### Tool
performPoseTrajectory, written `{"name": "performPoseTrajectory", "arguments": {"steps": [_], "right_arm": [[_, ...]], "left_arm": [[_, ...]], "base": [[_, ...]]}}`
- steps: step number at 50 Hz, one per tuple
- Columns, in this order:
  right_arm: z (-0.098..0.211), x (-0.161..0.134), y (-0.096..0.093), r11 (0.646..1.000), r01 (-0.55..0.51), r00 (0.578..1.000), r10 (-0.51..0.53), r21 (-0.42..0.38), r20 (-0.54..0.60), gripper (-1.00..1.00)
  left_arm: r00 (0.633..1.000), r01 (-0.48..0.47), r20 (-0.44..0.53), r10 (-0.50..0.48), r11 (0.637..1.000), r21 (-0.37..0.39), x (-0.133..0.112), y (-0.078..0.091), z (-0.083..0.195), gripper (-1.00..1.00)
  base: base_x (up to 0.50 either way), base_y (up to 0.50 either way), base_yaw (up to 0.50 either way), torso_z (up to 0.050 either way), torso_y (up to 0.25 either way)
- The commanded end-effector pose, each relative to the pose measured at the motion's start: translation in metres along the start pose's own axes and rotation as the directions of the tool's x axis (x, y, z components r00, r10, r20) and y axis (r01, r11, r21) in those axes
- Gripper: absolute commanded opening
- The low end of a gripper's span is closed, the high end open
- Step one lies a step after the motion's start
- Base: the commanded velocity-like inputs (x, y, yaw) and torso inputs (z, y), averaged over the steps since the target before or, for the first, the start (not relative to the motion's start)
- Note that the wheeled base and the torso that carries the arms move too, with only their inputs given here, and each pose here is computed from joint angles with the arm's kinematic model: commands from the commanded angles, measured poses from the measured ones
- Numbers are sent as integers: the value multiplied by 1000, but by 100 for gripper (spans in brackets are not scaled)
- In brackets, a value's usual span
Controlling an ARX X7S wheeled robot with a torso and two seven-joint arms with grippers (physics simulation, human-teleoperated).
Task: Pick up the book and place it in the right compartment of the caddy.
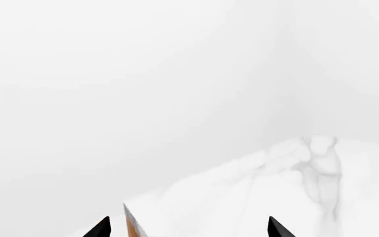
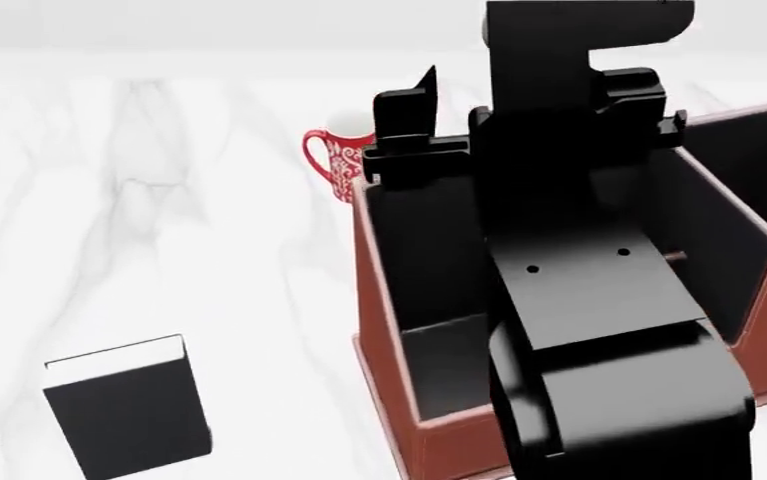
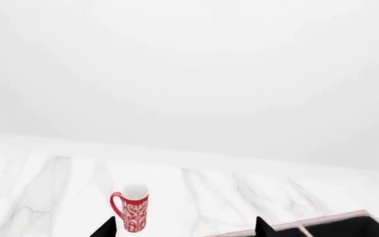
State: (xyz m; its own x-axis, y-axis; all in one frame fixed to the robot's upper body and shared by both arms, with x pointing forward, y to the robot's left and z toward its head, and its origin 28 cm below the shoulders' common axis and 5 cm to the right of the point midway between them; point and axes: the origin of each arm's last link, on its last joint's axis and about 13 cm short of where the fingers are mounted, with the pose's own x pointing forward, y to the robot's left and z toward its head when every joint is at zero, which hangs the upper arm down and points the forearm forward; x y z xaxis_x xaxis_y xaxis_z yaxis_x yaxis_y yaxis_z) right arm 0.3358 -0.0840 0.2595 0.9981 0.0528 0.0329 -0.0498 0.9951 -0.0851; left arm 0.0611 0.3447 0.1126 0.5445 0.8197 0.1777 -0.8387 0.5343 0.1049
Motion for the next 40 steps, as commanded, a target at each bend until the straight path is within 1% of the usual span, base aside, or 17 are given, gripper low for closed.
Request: {"name": "performPoseTrajectory", "arguments": {"steps": [1, 18, 30, 35, 36, 37, 38, 40], "right_arm": [[10, 2, -1, 1000, -6, 1000, 6, 4, -6, 100], [13, 1, 1, 1000, -17, 1000, 17, -1, -4, 100], [8, 1, 2, 999, -36, 999, 36, 2, -20, 100], [9, 1, 4, 999, -40, 999, 40, -8, -16, 100], [9, 1, 4, 999, -40, 999, 40, -8, -16, 100], [9, 2, 3, 1000, 10, 1000, -10, 0, -6, 100], [8, 1, 3, 1000, -13, 1000, 13, 3, -9, 100], [8, 1, 3, 1000, -17, 1000, 17, 5, -15, 100]], "left_arm": [[1000, -13, 6, 12, 1000, 5, -1, 4, 2, 100], [1000, -16, 3, 16, 1000, 4, -1, 5, 0, 100], [1000, -14, 2, 14, 1000, 4, -1, 5, -1, 100], [1000, -12, 4, 12, 1000, 4, -1, 4, 0, 100], [1000, -12, 4, 12, 1000, 4, -1, 4, 0, 100], [1000, -11, 4, 11, 1000, 4, -1, 4, 0, 100], [1000, -11, 4, 11, 1000, 5, -1, 4, 0, 100], [1000, -11, 3, 11, 1000, 4, -1, 4, 0, 100]], "base": [[500, 0, 0, 0, 15], [500, 0, 0, 0, 1], [500, 0, 0, 0, 1], [500, 0, 0, 0, 2], [500, 0, 0, 0, 0], [484, 0, 0, 0, 0], [0, 0, 0, 0, 0], [0, 0, 0, 0, 7]]}}
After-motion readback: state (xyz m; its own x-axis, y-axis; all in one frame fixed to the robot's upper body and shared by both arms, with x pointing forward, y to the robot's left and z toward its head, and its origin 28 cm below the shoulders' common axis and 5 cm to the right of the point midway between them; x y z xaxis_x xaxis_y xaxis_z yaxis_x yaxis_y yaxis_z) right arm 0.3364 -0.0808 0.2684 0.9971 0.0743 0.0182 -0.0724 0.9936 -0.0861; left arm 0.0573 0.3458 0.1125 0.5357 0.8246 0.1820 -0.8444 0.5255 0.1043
